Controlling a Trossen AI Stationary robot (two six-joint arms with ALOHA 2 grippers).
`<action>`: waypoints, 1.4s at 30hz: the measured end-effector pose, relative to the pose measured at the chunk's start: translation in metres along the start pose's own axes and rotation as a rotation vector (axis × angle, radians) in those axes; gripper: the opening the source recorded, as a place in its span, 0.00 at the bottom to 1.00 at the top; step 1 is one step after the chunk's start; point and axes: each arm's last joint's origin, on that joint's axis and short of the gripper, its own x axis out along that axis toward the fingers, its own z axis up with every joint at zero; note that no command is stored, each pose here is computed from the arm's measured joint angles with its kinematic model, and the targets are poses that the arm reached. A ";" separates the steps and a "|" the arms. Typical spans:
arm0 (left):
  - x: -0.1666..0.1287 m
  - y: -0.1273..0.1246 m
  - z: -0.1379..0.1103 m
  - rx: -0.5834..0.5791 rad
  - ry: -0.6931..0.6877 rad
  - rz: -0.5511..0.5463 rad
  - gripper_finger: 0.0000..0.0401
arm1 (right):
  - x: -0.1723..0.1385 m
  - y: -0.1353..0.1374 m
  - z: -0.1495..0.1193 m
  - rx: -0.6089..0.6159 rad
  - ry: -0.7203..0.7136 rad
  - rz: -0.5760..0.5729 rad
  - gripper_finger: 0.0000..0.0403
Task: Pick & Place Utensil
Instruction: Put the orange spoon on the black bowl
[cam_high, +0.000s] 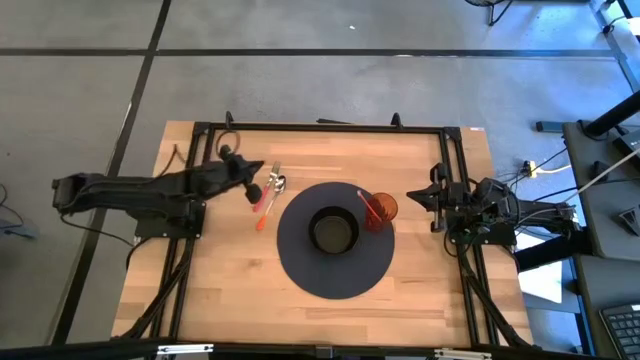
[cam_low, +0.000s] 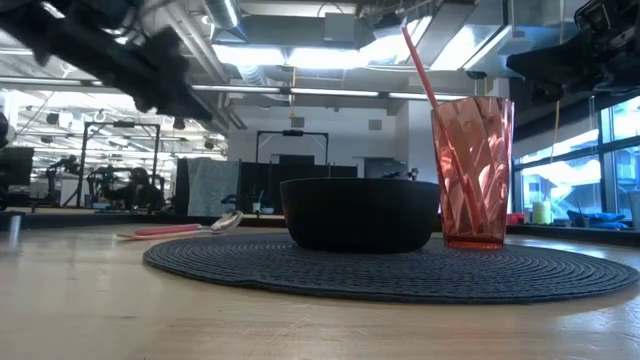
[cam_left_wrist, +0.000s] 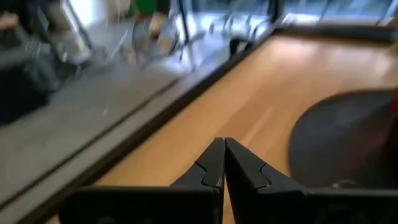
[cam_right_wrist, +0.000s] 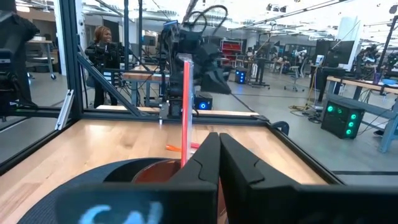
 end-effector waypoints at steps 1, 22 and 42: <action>0.005 -0.001 0.002 0.001 0.031 0.014 0.01 | 0.000 0.000 0.000 0.000 0.000 0.000 0.01; 0.061 -0.017 -0.019 -0.010 0.370 -0.167 0.01 | 0.000 0.000 0.002 0.000 -0.023 -0.009 0.01; 0.076 -0.048 -0.026 -0.125 0.762 -0.224 0.03 | 0.000 0.000 0.000 0.029 0.007 -0.007 0.01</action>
